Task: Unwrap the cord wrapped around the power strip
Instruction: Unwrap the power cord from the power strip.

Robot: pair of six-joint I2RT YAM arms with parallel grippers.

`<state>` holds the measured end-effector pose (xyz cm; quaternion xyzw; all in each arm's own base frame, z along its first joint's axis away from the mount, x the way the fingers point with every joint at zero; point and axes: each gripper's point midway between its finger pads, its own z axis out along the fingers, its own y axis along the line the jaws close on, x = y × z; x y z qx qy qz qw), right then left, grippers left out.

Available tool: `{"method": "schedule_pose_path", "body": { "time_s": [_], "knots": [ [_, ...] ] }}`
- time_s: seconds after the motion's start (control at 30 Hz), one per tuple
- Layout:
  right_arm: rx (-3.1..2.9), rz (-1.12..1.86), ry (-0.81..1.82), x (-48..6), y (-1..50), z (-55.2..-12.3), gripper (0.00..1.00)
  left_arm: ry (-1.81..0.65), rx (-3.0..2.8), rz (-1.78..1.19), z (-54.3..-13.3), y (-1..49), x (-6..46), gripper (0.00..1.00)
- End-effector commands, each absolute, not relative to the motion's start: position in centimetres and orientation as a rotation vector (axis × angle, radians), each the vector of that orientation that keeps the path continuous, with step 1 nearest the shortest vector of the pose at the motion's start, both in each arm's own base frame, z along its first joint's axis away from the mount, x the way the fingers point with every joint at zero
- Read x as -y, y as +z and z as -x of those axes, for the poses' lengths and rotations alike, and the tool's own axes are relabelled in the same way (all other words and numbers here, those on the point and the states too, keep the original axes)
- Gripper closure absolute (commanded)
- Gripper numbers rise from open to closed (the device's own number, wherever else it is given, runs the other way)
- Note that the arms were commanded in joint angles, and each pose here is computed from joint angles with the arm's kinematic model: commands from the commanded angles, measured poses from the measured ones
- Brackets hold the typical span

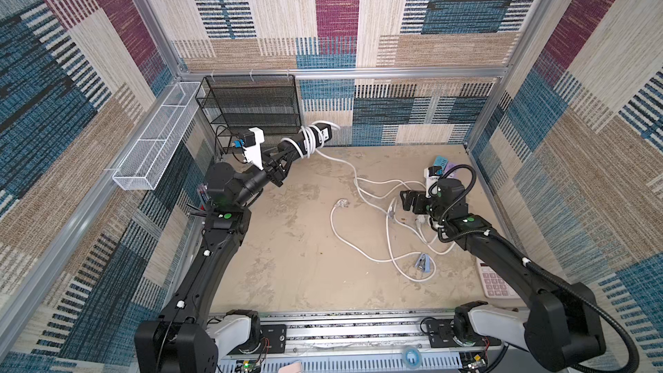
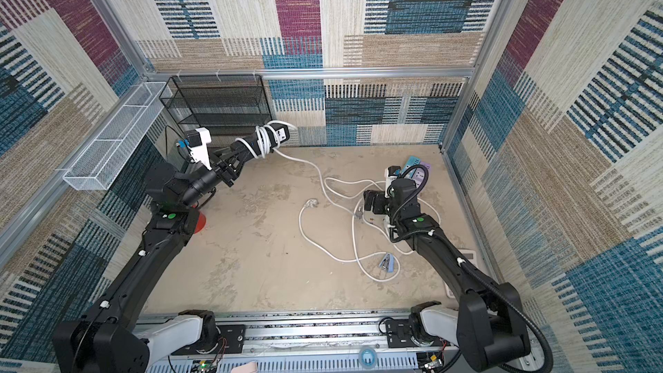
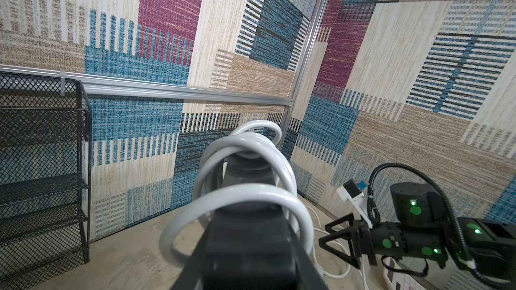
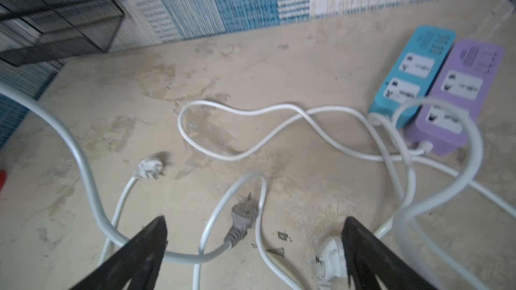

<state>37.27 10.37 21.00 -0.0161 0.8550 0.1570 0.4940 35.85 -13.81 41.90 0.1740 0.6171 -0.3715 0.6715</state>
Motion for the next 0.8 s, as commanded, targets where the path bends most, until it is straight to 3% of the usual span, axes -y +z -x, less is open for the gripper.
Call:
{"method": "schedule_pose_path", "body": {
  "time_s": [0.0, 0.3, 0.77],
  "knots": [
    [-1.971, 0.204, 0.471, -12.6, 25.1, -36.9, 0.02, -0.845, -1.286, -0.427, -35.0, 44.5, 14.0, 1.0],
    [-1.453, 0.689, 0.866, -20.3, 35.3, -33.3, 0.02, -0.926, -1.257, -0.483, -34.2, 45.5, 15.0, 1.0],
    [-1.226, 1.065, 0.993, -30.2, 36.7, -35.5, 0.02, -1.004, -1.243, -0.523, -33.6, 46.1, 15.8, 1.0]
  ]
}}
